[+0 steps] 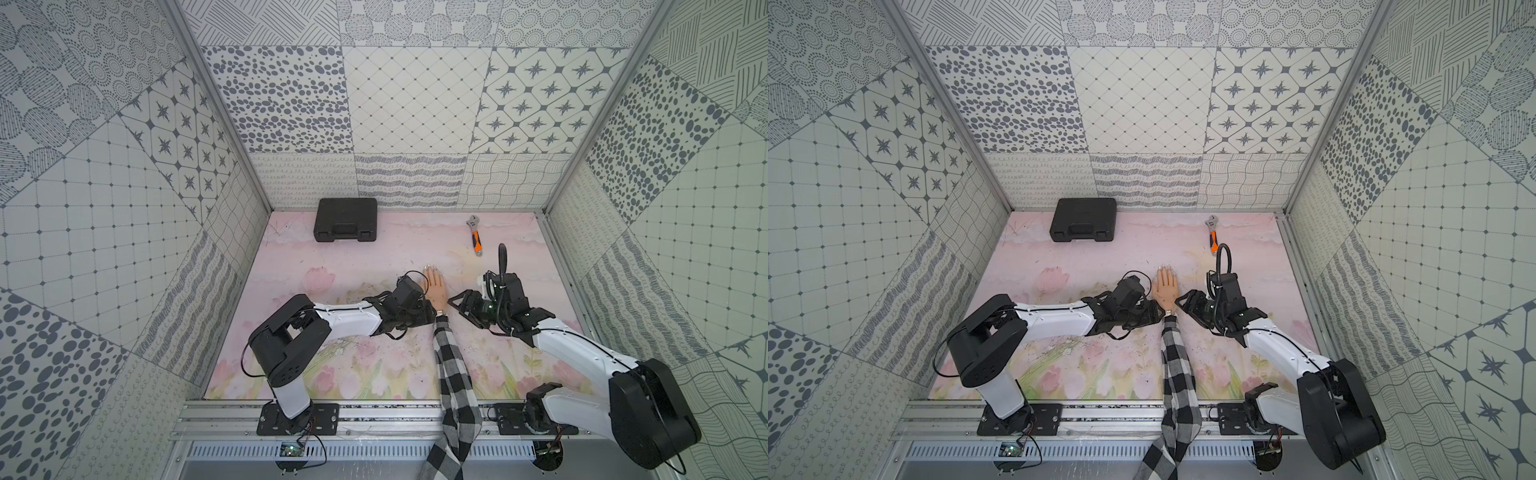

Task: Take off the watch
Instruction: Untie the watch from the hand.

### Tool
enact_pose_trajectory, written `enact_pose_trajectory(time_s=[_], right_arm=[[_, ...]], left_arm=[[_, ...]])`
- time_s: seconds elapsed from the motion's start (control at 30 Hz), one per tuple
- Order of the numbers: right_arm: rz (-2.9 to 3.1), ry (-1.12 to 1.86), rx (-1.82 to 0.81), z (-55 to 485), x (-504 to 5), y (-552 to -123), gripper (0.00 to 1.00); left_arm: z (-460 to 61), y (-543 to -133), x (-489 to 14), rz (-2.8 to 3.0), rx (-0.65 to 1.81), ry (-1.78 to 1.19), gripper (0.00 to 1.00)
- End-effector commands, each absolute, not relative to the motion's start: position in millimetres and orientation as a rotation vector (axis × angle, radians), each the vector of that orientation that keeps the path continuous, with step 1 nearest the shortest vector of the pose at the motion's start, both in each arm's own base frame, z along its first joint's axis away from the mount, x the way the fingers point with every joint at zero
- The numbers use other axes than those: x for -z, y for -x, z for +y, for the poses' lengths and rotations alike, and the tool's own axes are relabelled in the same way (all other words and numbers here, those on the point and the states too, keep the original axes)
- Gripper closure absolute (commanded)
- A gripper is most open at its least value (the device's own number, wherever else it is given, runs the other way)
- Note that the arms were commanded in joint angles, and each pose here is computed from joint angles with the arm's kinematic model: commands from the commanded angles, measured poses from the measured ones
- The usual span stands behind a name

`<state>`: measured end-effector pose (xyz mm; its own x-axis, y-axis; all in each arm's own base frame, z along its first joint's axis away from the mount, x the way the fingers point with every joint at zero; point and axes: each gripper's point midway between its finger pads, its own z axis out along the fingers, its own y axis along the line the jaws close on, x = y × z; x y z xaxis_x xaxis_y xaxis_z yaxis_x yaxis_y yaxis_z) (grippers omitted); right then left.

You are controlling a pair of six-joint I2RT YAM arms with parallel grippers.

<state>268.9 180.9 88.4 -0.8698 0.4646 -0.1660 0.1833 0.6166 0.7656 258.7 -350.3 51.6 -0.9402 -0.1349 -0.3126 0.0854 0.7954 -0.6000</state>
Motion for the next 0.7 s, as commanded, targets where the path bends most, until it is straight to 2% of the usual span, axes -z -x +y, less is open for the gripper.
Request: enact_pose_trajectory(time_s=[0.0,0.23,0.47,0.67], right_arm=[[2.341,-0.553,-1.279,188.6,-105.3,-284.0,0.41],[2.207,-0.63,-1.33,178.2,-109.7,-289.0,0.52],[2.022,-0.745,-1.294,140.3,-129.8,-292.8,0.54],[2.056,-0.791,-1.236,123.4,-119.4,-284.6,0.62]], left_arm=[[-351.6,-258.9,-51.7,2.637,0.898,0.024,0.25],[-352.5,-259.1,-51.4,2.638,0.9,0.019,0.25],[-353.0,-259.1,-50.7,2.64,0.904,0.022,0.25],[-354.8,-259.1,-51.6,2.636,0.913,0.015,0.25]])
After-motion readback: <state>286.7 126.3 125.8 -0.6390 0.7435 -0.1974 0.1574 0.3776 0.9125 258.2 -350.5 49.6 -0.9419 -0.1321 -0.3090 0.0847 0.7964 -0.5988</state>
